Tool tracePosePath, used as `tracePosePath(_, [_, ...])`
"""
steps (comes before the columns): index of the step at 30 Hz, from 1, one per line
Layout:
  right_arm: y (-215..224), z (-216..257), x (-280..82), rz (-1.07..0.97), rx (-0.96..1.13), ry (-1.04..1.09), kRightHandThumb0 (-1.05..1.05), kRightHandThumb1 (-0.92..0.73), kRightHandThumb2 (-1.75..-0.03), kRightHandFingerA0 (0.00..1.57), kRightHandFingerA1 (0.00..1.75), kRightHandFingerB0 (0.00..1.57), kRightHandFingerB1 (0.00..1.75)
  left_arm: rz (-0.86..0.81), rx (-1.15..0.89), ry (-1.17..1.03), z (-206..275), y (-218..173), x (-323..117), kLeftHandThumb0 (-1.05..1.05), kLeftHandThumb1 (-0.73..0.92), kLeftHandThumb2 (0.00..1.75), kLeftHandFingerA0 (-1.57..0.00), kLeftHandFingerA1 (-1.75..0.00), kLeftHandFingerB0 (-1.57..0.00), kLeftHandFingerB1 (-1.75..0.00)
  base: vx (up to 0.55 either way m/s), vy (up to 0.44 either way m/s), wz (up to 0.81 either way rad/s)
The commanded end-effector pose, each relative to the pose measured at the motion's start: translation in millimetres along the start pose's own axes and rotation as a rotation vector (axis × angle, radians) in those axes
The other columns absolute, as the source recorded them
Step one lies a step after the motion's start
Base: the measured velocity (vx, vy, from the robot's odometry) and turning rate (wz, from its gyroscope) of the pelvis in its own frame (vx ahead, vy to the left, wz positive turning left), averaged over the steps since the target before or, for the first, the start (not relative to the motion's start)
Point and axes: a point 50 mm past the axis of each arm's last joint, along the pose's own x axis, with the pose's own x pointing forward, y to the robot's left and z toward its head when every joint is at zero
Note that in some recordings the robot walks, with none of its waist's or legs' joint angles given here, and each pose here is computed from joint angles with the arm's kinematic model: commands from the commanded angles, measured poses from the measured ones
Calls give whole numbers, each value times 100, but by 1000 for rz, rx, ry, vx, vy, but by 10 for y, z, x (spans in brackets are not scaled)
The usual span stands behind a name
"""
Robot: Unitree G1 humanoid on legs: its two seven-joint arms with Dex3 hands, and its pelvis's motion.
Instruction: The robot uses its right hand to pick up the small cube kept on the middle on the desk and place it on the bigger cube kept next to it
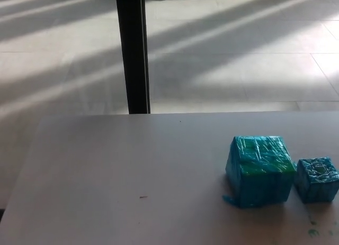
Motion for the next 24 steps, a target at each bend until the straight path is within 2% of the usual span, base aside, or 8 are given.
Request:
tracePosePath(1, [309, 300, 71, 127, 53, -100, -73, -74, -63, 45, 49, 38, 35, 13, 5, -6, 26, 72, -23, -85, 79, 65, -40, -37, -28, -31, 0, 0, 0])
tracePosePath(3, [369, 343, 66, 148, 56, -112, -70, -75, -63, 42, 46, 35, 32, 14, 3, -8, 25, 71, -22, -85, 78, 65, -40, -37, -28, -31, 0, 0, 0])
tracePosePath(5, [602, 508, 49, 259, 9, -183, -61, -82, -64, 32, 46, 24, 30, 13, 14, -10, 27, 73, -25, -85, 63, 100, -33, -49, -23, -44, 0, 0, 0])
tracePosePath(6, [692, 551, 43, 290, -9, -198, -64, -83, -64, 31, 46, 22, 31, 13, 21, -7, 25, 73, -25, -85, 80, 65, -40, -36, -27, -31, 0, 0, 0])
tracePosePath(11, [946, 630, -3, 371, -50, -202, -65, -82, -64, 31, 46, 21, 31, 14, 21, -12, 42, 77, -25, -84, 63, 99, -33, -49, -22, -44, 0, 0, 0])
tracePosePath(12, [1085, 620, -21, 425, -74, -207, -59, -83, -63, 33, 46, 20, 32, 14, 21, -15, 41, 77, -26, -85, 79, 65, -40, -37, -27, -31, 0, 0, 0])
tracePosePath(23, [1723, 416, -224, 808, -216, -117, -73, -61, -94, 26, 53, 15, 42, 12, 36, -20, 120, 90, -20, -86, 79, 65, -41, -37, -29, -31, 0, 0, 0])
tracePosePath(24, [1763, 405, -236, 827, -222, -109, -69, -74, -63, 34, 44, 23, 29, 13, 32, -23, 127, 87, -20, -86, 79, 65, -41, -38, -30, -31, 0, 0, 0])
